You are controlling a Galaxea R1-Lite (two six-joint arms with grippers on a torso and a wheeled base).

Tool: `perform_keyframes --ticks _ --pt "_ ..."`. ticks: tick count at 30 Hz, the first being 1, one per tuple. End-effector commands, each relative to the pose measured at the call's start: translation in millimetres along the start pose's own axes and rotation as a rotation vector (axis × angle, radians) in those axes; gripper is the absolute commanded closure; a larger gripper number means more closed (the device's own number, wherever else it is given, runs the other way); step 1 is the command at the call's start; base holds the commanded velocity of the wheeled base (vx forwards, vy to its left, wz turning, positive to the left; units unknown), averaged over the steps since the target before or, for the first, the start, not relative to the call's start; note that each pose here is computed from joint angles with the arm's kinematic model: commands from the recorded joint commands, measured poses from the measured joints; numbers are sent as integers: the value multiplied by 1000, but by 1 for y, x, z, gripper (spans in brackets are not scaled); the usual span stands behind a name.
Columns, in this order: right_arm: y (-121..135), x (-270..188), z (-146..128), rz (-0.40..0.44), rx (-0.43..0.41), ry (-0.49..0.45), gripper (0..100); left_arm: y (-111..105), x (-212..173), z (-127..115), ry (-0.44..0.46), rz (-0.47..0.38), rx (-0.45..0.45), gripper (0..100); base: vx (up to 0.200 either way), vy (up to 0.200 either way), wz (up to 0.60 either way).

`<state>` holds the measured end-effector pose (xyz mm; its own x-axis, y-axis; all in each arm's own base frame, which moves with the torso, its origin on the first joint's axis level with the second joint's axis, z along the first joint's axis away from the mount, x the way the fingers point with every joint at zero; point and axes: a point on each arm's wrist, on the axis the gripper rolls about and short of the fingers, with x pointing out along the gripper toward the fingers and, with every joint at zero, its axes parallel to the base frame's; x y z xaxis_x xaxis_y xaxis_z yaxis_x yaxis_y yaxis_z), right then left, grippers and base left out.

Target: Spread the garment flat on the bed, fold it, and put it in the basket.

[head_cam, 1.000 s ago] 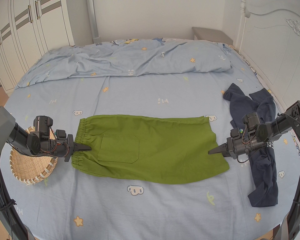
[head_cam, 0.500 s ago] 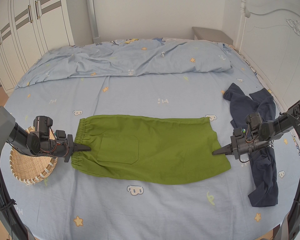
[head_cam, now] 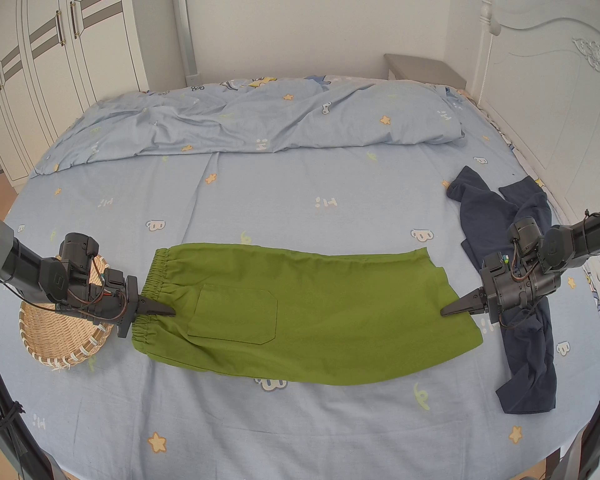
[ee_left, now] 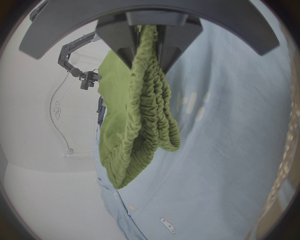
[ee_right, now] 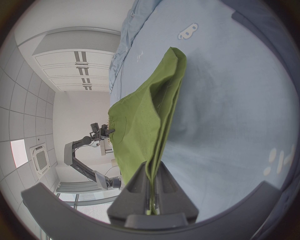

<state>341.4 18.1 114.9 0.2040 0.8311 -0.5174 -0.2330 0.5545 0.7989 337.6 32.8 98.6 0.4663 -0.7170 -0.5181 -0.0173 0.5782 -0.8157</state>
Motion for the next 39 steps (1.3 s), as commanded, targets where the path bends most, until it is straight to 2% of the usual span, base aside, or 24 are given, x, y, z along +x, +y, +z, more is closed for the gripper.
perform_keyframes --ticks 1,8,13,15,19,25,32,33,39 --pt "8 -10 -27 -7 18 9 100 -8 -19 -21 13 15 21 100 0 0 0" --pt "-9 3 -76 -7 90 71 100 17 -20 -70 115 61 11 100 0 0 0" --pt "-16 9 -98 -3 93 81 100 26 -27 -89 133 73 -9 100 0 0 0" --pt "-18 10 -113 -4 104 92 100 30 -30 -106 157 78 -7 100 0 0 0" --pt "-19 10 -124 -8 127 108 100 32 -37 -113 147 83 -12 100 0 0 0" --pt "-23 11 -125 -9 126 101 100 36 -36 -114 153 86 -22 100 0 0 0" --pt "-27 13 -129 -12 111 91 100 48 -37 -117 164 96 30 100 0 0 0" --pt "-27 13 -129 -12 112 92 0 48 -38 -117 163 96 31 100 0 0 0" --pt "-27 12 -130 -15 120 90 0 49 -42 -118 151 102 19 100 0 0 0"
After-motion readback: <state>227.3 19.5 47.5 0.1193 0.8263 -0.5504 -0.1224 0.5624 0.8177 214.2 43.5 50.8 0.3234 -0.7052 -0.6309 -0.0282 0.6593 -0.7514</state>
